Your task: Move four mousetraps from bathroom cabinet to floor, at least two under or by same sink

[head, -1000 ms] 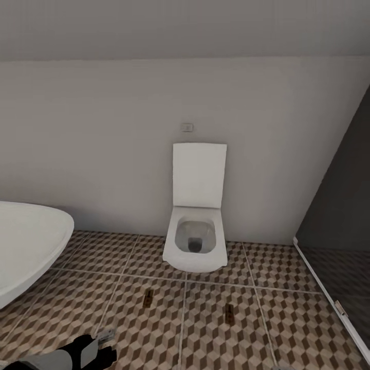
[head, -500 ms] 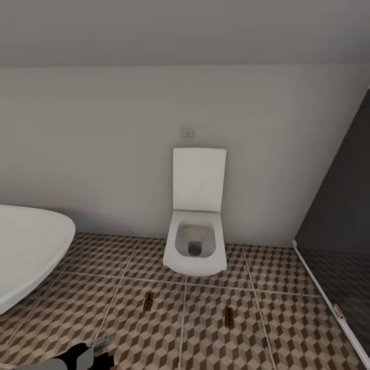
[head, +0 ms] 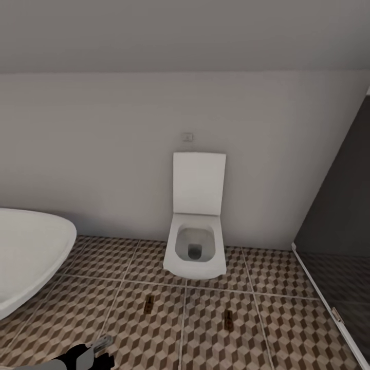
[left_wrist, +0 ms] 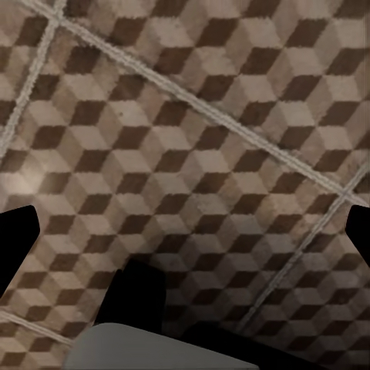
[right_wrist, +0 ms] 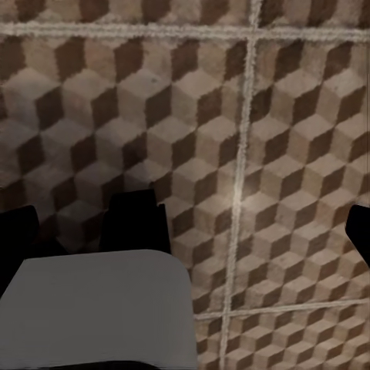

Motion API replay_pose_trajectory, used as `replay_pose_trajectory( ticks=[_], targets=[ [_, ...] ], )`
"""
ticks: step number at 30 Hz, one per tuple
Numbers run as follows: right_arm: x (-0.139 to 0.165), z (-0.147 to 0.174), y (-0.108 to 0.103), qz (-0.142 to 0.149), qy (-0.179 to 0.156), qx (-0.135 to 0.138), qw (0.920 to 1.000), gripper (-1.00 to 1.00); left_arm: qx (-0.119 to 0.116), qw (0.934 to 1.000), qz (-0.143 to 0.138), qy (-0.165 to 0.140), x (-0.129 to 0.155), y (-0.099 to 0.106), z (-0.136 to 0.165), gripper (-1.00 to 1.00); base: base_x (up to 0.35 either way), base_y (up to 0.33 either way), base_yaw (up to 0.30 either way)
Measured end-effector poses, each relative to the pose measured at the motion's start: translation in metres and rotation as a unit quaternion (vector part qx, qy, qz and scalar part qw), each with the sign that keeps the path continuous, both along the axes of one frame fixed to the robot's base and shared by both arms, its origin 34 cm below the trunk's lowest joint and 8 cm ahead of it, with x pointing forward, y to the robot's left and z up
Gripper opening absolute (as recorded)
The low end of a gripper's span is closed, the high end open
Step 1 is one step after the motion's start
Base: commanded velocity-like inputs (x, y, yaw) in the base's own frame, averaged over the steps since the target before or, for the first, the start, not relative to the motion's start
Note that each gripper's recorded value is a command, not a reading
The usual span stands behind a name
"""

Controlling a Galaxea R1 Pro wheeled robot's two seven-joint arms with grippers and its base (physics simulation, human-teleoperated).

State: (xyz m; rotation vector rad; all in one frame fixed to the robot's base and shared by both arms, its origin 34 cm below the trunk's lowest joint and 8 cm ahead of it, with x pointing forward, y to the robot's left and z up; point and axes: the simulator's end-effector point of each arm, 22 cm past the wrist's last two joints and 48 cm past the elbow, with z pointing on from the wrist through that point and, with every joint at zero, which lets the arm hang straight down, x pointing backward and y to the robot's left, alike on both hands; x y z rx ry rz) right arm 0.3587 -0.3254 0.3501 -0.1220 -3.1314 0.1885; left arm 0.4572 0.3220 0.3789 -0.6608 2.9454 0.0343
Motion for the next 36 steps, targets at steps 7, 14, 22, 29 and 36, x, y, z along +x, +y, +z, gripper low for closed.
replay_pose_trajectory(
  ticks=[7, 14, 22, 29, 36],
  targets=[
    [0.0, 0.013, 0.0, -0.001, 0.003, 0.0, 1.0, 1.0, -0.002, 1.0, 0.0, 0.003, 0.001, -0.002, 0.012, 1.0, 0.0, 0.0, 0.0],
    [-0.002, 0.024, -0.001, -0.001, 0.008, -0.002, 1.0, 1.0, -0.003, 1.0, -0.001, 0.008, -0.001, -0.003, 0.023, 1.0, 0.0, 0.0, 0.003],
    [-0.003, 0.038, -0.001, -0.002, 0.012, -0.003, 0.9999, 1.0, -0.003, 0.9999, -0.001, 0.011, -0.001, -0.003, 0.036, 1.0, 0.0, 0.0, 0.005],
    [-0.003, 0.051, -0.001, -0.003, 0.013, -0.003, 0.9999, 1.0, -0.003, 0.9999, -0.001, 0.012, 0.0, -0.003, 0.049, 1.0, 0.0, 0.0, 0.0],
    [-0.001, 0.064, -0.001, -0.002, 0.012, -0.003, 0.9999, 1.0, -0.003, 0.9999, -0.001, 0.012, 0.001, -0.003, 0.062, 1.0, 0.0, 0.0, 0.0]
  ],
)
